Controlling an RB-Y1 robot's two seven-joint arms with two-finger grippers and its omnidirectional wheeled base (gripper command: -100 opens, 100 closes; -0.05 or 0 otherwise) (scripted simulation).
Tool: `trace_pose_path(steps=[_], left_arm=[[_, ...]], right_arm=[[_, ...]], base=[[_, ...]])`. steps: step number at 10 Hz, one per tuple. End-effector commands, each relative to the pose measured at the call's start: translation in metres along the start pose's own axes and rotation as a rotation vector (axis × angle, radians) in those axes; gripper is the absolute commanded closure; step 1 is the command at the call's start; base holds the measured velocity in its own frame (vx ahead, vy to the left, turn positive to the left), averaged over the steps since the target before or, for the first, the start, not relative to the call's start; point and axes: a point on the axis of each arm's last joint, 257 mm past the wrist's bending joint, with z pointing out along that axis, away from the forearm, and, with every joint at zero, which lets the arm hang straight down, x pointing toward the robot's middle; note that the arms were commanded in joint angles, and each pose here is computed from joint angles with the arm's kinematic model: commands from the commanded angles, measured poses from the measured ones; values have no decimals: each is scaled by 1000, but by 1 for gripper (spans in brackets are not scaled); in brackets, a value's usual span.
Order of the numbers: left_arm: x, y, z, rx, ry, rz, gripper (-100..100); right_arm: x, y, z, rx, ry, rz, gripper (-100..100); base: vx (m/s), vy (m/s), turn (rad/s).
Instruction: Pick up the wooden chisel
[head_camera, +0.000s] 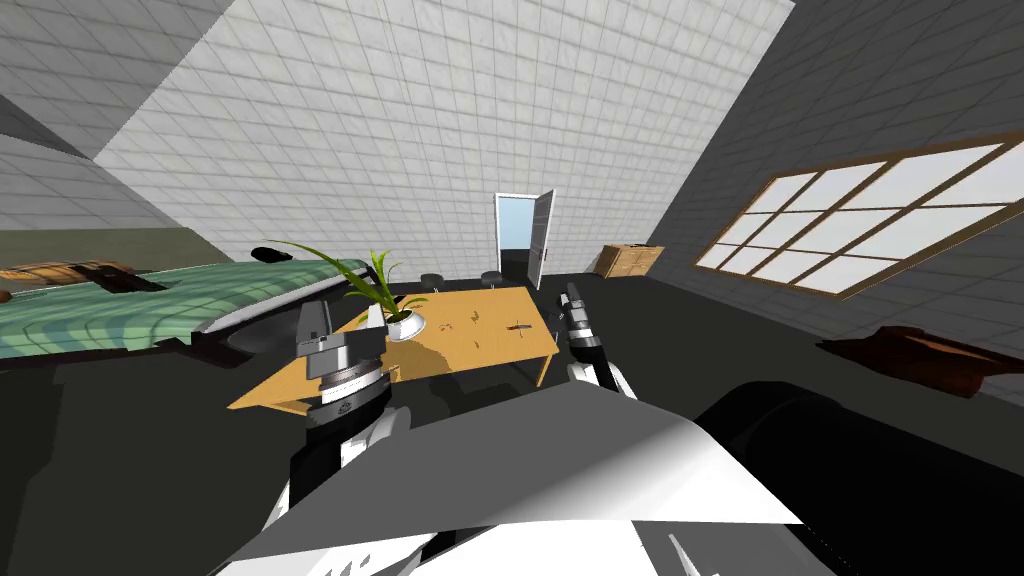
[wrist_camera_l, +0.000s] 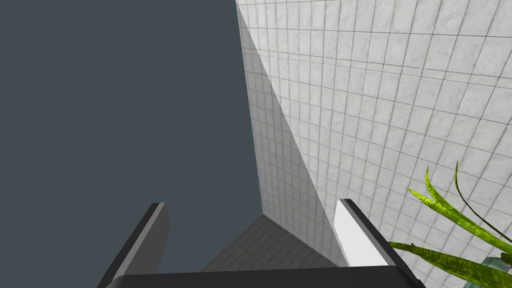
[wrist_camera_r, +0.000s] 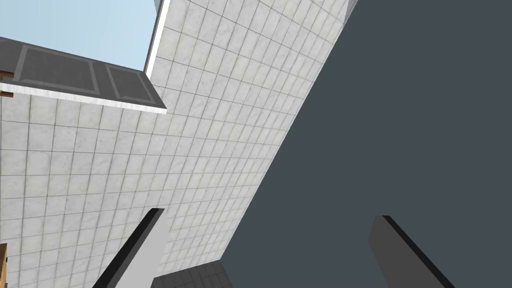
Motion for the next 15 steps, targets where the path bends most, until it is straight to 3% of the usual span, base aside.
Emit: trace_pose_path(steps=[1,5,6,8,13,15], left_arm=[[0,0,0,0,0,0,0],[0,0,0,0,0,0,0],[0,0,0,0,0,0,0],[0,0,0,0,0,0,0],[0,0,0,0,0,0,0],[0,0,0,0,0,0,0]], right_arm=[[9,-7,2,2,39,3,-100],[40,-35,2,28,154,10,-100],[40,-35,2,28,154,10,-100],[60,-51,1,40,234,3,-100],[83,-88,-10,91,333,-21,-100],[105,-109,-19,109,428,-49,-100]], base=[[-25,-28,99],[-54,-49,138],[-39,-35,78],[-35,-36,198],[-30,-23,119],[-34,-26,232]])
